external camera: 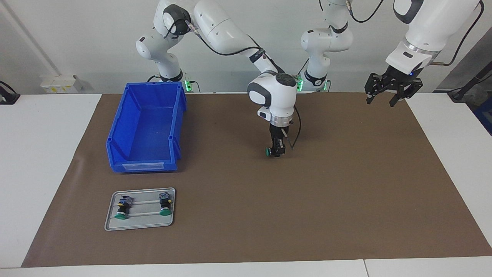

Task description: Place and press button with both arms

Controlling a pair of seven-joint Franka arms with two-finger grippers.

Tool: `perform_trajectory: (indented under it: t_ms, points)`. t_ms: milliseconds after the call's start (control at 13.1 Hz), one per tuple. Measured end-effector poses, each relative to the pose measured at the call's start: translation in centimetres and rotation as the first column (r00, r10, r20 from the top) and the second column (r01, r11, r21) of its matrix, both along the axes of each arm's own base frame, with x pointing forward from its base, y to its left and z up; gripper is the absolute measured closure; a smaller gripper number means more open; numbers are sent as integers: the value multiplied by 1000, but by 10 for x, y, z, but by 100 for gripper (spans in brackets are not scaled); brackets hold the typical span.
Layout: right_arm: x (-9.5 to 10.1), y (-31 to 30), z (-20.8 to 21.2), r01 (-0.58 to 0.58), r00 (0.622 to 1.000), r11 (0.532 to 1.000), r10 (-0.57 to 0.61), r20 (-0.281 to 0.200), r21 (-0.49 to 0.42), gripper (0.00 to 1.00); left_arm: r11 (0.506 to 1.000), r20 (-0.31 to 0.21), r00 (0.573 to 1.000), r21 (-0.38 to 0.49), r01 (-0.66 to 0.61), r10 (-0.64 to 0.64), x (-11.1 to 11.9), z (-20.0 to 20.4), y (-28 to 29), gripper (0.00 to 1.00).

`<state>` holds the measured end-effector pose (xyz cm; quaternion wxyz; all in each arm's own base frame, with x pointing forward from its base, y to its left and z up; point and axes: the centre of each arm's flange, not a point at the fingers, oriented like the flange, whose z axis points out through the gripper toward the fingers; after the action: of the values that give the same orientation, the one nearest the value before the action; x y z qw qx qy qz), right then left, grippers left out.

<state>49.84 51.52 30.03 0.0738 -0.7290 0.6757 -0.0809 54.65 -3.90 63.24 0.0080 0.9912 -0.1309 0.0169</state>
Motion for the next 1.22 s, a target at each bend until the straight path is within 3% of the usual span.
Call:
perform_trajectory:
  t_ms: [152,228,381,533,761,990,1218]
  points:
    - [0,-1,-1,4,1000,1000,-4,-1,0,52,998,9,998,1,55,-55,0,-5,-8,24]
    - [0,-1,-1,1,1000,1000,-1,4,-3,44,994,11,994,3,111,-111,-1,-6,-15,24]
    - [3,-2,4,-29,999,999,30,43,-34,22,973,26,972,8,232,-232,-5,-14,-33,9]
    - [8,-4,13,-45,996,998,49,75,-50,1,941,45,940,-9,339,-338,-9,-25,-50,5]
    - [28,-25,58,-80,990,996,84,116,-37,0,851,67,853,-60,522,-518,-12,-42,-58,5]
    - [57,-84,132,-120,979,992,124,164,-35,0,729,70,732,-62,682,-678,-15,-62,-72,5]
    - [67,-143,172,-206,964,975,217,155,-89,0,611,66,615,-62,789,-786,-19,-95,-110,5]
